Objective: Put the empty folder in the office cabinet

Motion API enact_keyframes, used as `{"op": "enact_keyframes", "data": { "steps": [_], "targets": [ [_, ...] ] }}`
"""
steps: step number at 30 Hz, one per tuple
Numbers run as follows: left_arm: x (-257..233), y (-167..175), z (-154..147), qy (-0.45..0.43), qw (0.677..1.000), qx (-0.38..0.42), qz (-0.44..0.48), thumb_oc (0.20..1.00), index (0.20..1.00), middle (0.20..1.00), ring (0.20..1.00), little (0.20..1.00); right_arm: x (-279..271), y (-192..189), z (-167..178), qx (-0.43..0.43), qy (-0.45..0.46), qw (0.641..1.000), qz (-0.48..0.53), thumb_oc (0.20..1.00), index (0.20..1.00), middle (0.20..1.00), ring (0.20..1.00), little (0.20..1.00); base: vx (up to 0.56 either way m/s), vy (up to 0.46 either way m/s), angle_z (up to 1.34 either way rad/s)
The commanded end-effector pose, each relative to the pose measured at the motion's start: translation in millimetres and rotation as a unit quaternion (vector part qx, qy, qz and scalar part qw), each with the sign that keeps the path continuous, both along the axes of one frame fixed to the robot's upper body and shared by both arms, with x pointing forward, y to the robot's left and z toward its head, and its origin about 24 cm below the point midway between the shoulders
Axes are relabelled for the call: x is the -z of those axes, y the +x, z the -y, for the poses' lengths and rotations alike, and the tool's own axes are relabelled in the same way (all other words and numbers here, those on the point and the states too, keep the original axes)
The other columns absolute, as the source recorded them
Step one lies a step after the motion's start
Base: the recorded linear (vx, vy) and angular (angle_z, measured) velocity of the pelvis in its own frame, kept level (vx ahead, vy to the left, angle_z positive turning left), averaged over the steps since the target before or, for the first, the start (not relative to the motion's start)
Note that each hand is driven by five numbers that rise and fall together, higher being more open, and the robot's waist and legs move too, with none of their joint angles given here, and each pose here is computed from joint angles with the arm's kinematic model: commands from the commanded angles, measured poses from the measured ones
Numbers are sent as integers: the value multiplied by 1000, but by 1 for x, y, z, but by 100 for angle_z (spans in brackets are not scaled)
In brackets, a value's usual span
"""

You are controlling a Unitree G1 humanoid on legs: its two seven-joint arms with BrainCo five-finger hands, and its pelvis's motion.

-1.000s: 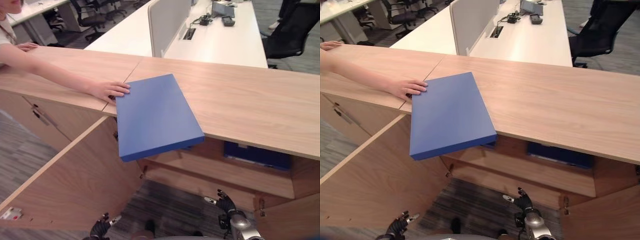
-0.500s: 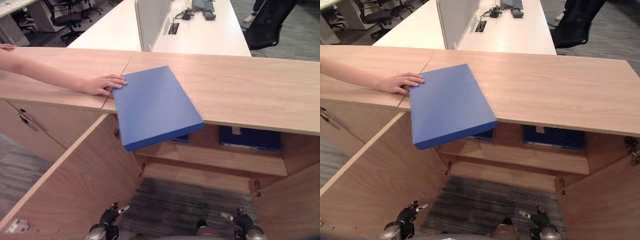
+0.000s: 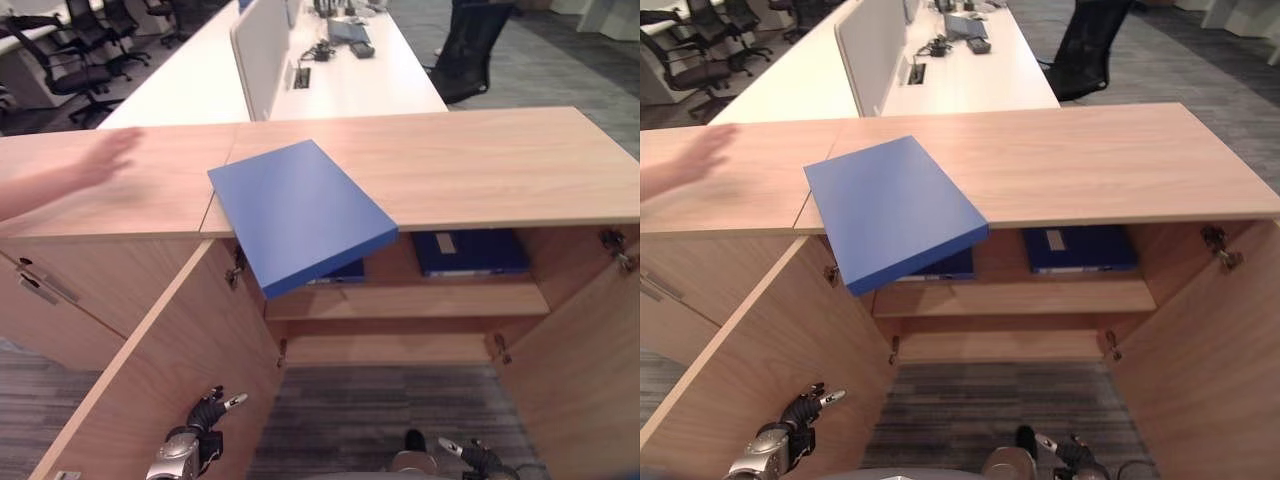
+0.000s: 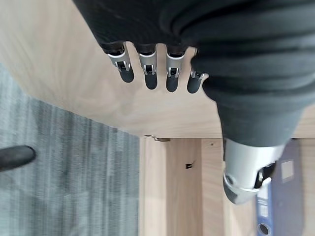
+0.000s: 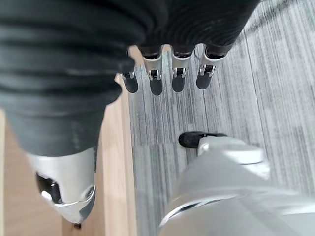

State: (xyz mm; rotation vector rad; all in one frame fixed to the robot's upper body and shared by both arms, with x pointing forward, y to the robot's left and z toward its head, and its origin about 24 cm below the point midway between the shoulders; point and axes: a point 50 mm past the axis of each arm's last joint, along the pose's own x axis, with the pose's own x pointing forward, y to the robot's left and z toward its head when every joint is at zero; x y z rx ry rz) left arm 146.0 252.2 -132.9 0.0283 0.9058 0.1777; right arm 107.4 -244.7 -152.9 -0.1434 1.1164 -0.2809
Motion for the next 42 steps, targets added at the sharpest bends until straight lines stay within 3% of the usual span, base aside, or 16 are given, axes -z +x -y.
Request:
{"op": "enact_keyframes", "data": {
  "steps": [1,13,23,25,26,27,28,29,32,33,34,35,36,39,40,42],
  "targets": [
    [4,-17,-14,37,999,-10,-36,1000,1000,1000,1000,1000,0,9,-11,-13,6,1000,15,1000,1000,1000,1000,1000,-15,-19,-37],
    [10,-13,5,32,999,7,-43,1000,1000,1000,1000,1000,2,7,-17,-56,-2,998,-3,1000,1000,1000,1000,1000,5,-109,-18],
    [10,-14,10,45,997,43,-43,1000,1000,1000,1000,1000,4,-16,3,-72,-39,995,-47,1000,1000,1000,1000,1000,-24,-107,-3],
    [3,-2,6,80,994,70,-20,1000,1000,1000,1000,1000,4,-21,6,-75,-49,994,-55,1000,1000,1000,1000,1000,-12,-57,-3],
    [-61,85,3,159,964,119,175,1000,1000,1000,1000,1000,4,-22,6,-65,-56,995,-45,1000,1000,1000,1000,1000,-17,-35,-1],
    [-62,86,3,159,964,118,175,1000,1000,1000,1000,1000,4,-21,5,-65,-56,995,-44,1000,1000,1000,1000,1000,-37,-10,10],
    [-27,33,-11,189,970,141,58,1000,1000,1000,1000,1000,4,-25,4,-56,-56,996,-29,1000,1000,1000,1000,1000,-53,8,28],
    [-20,22,0,160,976,136,60,1000,1000,1000,1000,1000,4,-27,5,-52,-57,996,-36,1000,1000,1000,1000,1000,-47,11,20],
    [-62,52,13,237,934,181,196,1000,1000,1000,1000,1000,6,-31,1,-53,-63,996,-43,1000,1000,1000,1000,1000,-6,-11,3],
    [-62,51,12,238,934,181,195,1000,1000,1000,1000,1000,7,-31,1,-53,-63,996,-44,1000,1000,1000,1000,1000,1,-16,5],
    [-80,58,10,270,915,186,236,1000,1000,1000,1000,1000,7,-31,-2,-55,-62,996,-40,1000,1000,1000,1000,1000,0,-22,20],
    [-102,66,9,335,873,209,286,1000,1000,1000,1000,1000,8,-33,-5,-58,-63,996,-40,1000,1000,1000,1000,1000,0,-22,26],
    [-102,65,9,337,873,209,285,1000,1000,1000,1000,1000,8,-33,-6,-58,-62,996,-41,1000,1000,1000,1000,1000,10,-19,23],
    [-137,76,9,435,792,237,356,1000,1000,1000,1000,1000,10,-39,-9,-65,-66,994,-50,1000,1000,1000,1000,1000,10,-6,5],
    [-137,76,9,436,792,238,355,1000,1000,1000,1000,1000,10,-39,-10,-65,-66,994,-50,1000,1000,1000,1000,1000,0,0,0],
    [-154,79,10,461,759,251,385,1000,1000,1000,1000,1000,11,-41,-11,-66,-64,994,-55,1000,1000,1000,1000,1000,0,0,0]
  ]
}}
